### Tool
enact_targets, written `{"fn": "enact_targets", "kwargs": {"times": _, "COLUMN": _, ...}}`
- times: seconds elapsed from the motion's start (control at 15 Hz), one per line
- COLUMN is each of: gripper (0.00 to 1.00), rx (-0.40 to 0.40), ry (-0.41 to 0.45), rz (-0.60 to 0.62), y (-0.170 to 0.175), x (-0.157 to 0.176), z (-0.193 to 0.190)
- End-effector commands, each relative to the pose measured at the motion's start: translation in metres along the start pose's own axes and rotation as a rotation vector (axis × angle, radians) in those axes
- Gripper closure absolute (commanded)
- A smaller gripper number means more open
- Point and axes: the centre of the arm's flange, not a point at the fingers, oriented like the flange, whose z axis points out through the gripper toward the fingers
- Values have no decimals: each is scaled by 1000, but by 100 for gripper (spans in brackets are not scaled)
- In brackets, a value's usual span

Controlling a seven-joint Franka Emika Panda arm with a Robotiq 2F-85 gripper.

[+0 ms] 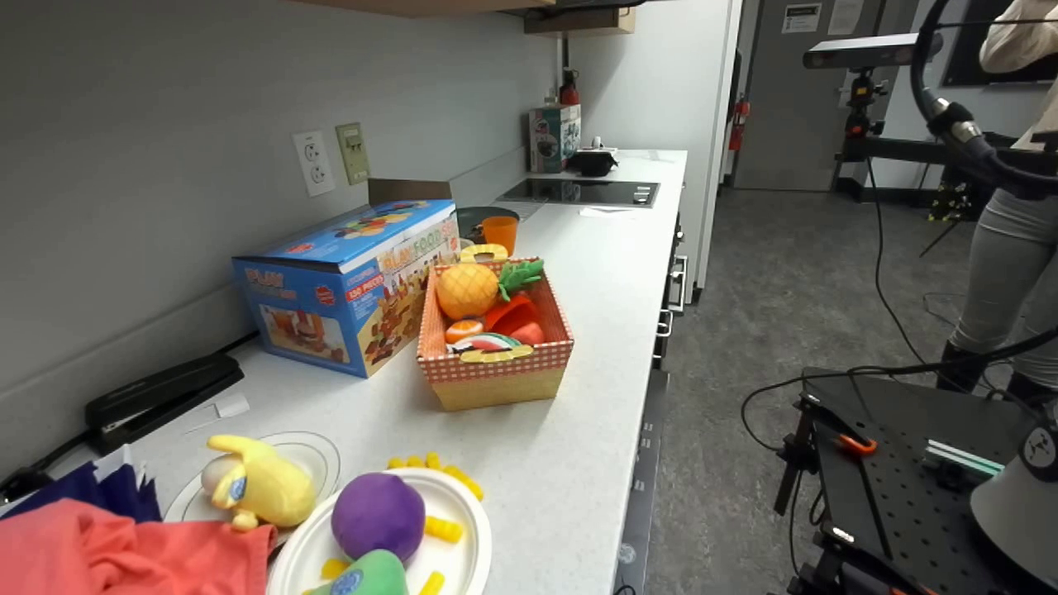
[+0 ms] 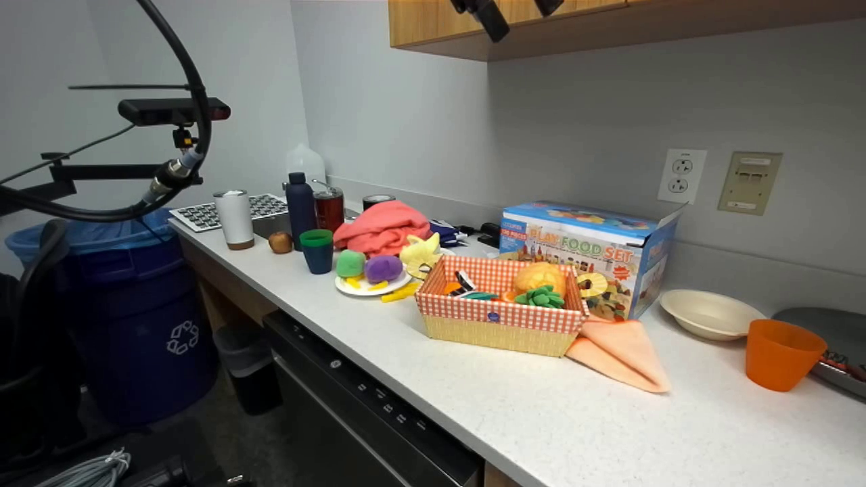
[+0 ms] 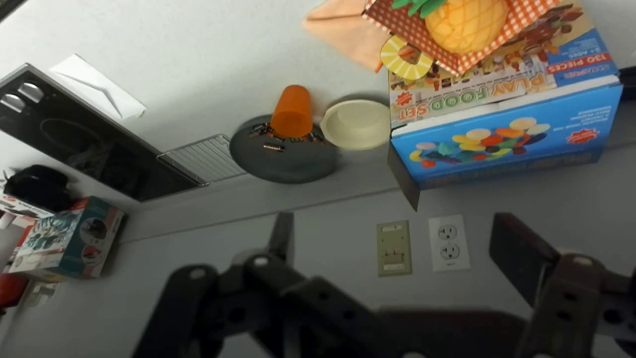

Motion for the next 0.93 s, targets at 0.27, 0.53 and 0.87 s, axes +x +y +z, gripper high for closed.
{"fn": "enact_targets", "kwargs": {"times": 0.27, "gripper": 0, "rx": -15, "ry": 169, "rz": 80, "y": 3, "x": 56, "z": 3}}
{"fn": "enact_targets", "kwargs": {"times": 0.53, "gripper": 0, "rx": -23, "ry": 237, "rz": 103, "y": -1, "x": 80, "z": 2}}
{"fn": "enact_targets", "kwargs": {"times": 0.87, "gripper": 0, "rx": -34, "ry": 294, "rz": 121, "y": -8, "x": 101, "z": -11}}
